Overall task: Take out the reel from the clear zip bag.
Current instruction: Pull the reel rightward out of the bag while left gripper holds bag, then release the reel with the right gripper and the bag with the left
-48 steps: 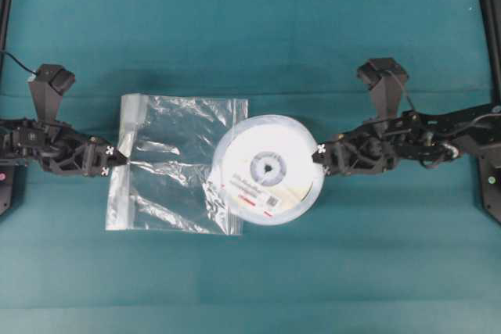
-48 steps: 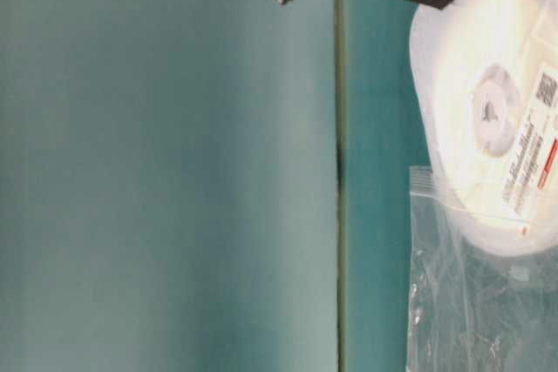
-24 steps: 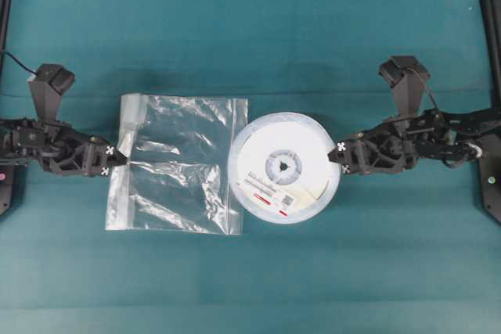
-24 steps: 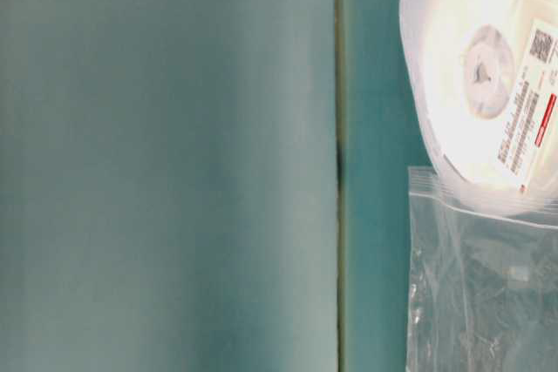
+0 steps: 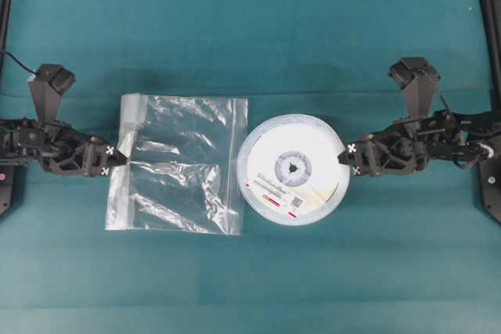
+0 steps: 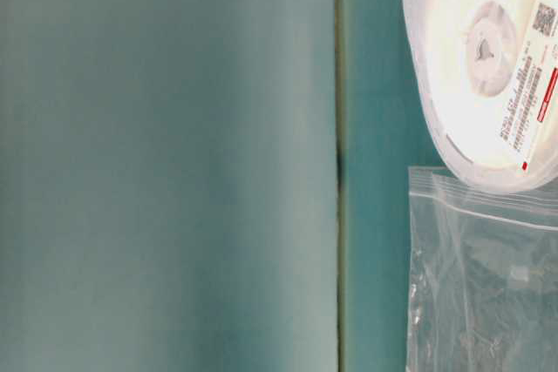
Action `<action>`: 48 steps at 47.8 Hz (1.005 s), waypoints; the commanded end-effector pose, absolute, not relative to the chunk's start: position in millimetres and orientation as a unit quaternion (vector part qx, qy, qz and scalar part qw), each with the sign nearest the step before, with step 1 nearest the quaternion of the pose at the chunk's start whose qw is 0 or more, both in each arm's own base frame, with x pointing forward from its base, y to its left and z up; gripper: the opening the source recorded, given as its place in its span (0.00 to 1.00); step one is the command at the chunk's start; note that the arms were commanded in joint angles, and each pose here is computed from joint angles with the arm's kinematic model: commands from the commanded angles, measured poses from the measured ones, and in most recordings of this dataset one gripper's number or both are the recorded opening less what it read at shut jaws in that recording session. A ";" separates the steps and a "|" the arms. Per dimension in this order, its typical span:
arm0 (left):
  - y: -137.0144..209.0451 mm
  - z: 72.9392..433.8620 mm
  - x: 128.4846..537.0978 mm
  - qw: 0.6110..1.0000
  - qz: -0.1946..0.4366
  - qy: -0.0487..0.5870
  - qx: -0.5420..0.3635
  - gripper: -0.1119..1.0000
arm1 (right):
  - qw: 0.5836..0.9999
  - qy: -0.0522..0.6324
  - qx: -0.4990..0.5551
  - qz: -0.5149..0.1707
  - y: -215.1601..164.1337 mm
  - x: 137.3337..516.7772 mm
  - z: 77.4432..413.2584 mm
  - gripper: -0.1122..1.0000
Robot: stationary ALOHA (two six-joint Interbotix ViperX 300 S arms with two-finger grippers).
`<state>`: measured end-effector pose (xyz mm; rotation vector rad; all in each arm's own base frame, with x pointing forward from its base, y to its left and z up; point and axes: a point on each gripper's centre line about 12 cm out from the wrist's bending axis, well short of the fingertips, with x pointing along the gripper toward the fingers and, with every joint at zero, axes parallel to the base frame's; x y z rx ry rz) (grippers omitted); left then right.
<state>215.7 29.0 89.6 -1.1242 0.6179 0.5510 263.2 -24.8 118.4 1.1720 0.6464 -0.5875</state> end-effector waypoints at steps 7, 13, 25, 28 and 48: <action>29.5 93.2 219.8 0.770 0.249 0.278 -0.518 0.12 | 0.746 0.284 0.540 -0.265 -25.8 261.3 124.4 0.13; 29.9 93.0 219.6 0.770 0.250 0.278 -0.518 0.12 | 0.746 0.281 0.542 -0.266 -27.2 258.8 125.4 0.13; 29.5 93.0 219.7 0.770 0.249 0.278 -0.518 0.12 | 0.746 0.277 0.544 -0.267 -28.2 252.6 126.4 0.13; 29.9 93.4 220.2 0.770 0.249 0.277 -0.518 0.12 | 0.745 0.278 0.544 -0.268 -28.2 250.9 125.9 0.13; 29.7 93.8 220.7 0.770 0.248 0.277 -0.518 0.12 | 0.739 0.292 0.544 -0.271 -27.1 245.9 123.0 0.13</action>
